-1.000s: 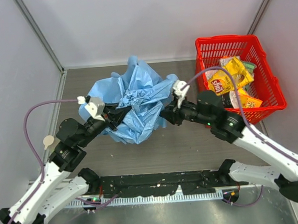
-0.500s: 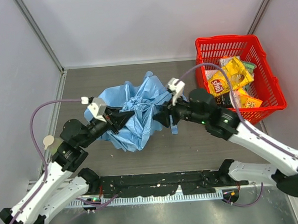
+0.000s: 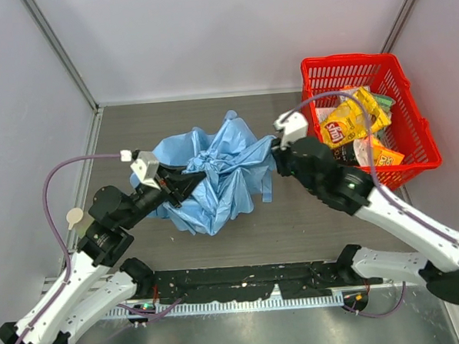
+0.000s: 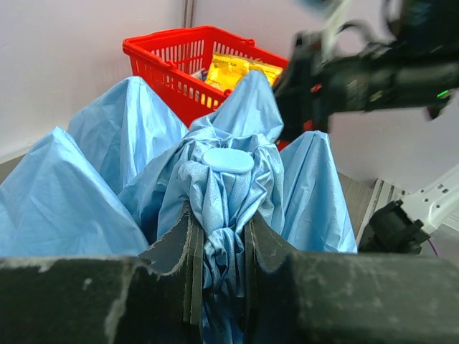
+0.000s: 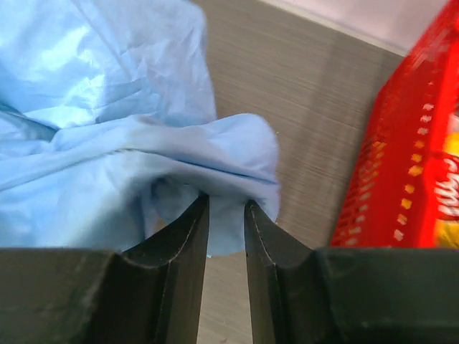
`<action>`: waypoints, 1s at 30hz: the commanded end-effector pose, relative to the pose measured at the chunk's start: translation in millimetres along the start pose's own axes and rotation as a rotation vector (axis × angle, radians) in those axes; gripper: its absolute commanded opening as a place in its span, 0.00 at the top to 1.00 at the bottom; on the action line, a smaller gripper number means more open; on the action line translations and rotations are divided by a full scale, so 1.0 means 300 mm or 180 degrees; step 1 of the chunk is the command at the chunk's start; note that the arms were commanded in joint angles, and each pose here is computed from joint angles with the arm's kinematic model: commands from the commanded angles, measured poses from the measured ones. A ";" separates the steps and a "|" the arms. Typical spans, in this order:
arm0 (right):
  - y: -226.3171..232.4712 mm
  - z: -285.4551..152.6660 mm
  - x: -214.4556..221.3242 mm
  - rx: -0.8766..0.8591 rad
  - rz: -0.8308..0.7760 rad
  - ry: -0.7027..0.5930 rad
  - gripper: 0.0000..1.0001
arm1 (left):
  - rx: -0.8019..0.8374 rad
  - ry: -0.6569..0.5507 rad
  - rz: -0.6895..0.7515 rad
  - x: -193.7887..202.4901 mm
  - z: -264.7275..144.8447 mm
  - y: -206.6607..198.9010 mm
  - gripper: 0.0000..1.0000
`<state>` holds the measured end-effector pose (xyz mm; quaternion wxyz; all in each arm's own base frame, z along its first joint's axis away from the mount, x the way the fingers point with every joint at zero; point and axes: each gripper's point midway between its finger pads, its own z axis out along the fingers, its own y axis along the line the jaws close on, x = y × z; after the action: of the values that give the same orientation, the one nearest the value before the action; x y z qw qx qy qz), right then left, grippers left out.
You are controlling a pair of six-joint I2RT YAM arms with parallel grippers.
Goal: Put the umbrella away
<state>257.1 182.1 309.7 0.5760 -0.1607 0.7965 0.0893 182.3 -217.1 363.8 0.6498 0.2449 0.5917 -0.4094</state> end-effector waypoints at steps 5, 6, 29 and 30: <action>0.464 0.127 -0.136 -0.1405 -0.0390 -0.0710 0.69 | 0.0498 -0.0433 -0.0010 -0.115 0.015 -0.099 1.00; 0.526 0.103 -0.137 -0.1622 -0.0395 -0.0730 0.69 | 0.0549 -0.0420 0.0010 -0.108 0.017 -0.105 1.00; -0.150 0.135 -0.129 0.0037 0.0136 -0.0441 0.52 | 0.0529 -0.0257 0.0179 -0.086 -0.014 -0.107 1.00; -0.150 0.148 -0.166 0.0028 0.0164 -0.0568 0.52 | 0.0520 -0.0259 0.0173 -0.086 -0.013 -0.105 1.00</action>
<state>301.9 157.9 311.5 0.6130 -0.1491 0.7688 0.1045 163.6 -228.3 357.8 0.6282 0.2938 0.5711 -0.4392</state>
